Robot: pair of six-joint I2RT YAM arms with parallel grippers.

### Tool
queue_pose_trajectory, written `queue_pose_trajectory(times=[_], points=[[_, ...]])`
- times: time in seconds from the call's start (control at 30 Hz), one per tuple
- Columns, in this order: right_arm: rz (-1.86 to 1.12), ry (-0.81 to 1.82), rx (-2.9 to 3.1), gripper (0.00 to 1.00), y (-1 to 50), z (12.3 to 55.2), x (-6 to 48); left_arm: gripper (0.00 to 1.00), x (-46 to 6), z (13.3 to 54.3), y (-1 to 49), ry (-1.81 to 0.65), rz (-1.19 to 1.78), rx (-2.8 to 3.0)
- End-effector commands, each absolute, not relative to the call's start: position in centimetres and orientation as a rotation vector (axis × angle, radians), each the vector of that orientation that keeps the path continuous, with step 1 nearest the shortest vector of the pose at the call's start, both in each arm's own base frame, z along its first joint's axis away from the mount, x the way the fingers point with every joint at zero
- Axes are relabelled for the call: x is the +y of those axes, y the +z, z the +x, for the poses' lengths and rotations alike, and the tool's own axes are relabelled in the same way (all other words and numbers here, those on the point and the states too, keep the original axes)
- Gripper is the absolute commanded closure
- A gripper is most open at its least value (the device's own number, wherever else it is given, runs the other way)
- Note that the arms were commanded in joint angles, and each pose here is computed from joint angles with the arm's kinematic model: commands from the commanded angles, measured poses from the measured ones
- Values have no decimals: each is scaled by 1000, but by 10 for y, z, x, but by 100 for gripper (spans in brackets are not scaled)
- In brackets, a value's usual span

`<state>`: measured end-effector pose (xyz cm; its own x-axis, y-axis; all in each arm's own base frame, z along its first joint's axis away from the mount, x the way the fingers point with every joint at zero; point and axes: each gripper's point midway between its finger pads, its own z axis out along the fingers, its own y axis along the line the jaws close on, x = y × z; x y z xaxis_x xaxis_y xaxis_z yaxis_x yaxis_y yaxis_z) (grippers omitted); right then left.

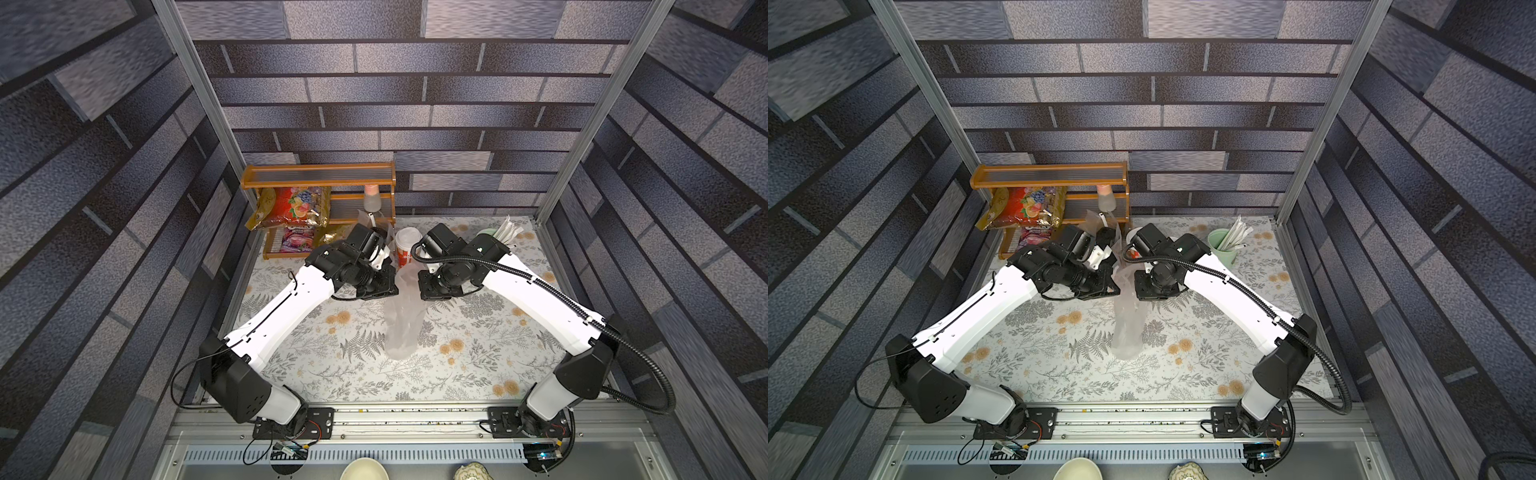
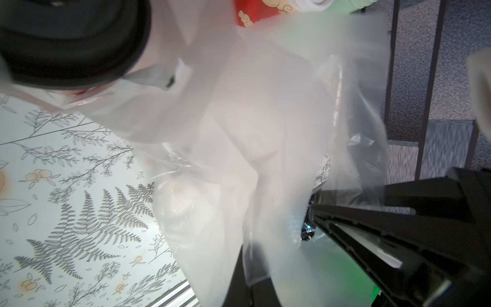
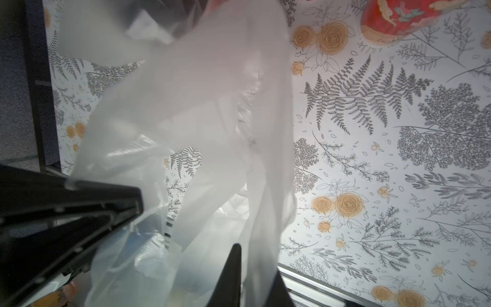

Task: Pack milk tea into plastic carrier bags
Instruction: Adjust the plastic carrier bag at the center of the board.

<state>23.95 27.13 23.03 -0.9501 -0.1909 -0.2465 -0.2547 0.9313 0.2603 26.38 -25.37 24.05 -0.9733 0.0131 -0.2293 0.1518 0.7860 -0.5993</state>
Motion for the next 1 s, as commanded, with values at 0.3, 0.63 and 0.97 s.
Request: queue_pose_trajectory(times=[0.3, 0.63, 0.97], points=[[-228, 22, 2897, 100, 220, 237, 176, 100, -131, 249, 221, -514, -28, 2899], [-242, 229, 2882, 100, 229, 232, 194, 100, -171, 257, 242, -767, 37, 2780], [-302, 631, 2793, 100, 250, 228, 250, 100, -231, 262, 252, -821, 171, 2741]])
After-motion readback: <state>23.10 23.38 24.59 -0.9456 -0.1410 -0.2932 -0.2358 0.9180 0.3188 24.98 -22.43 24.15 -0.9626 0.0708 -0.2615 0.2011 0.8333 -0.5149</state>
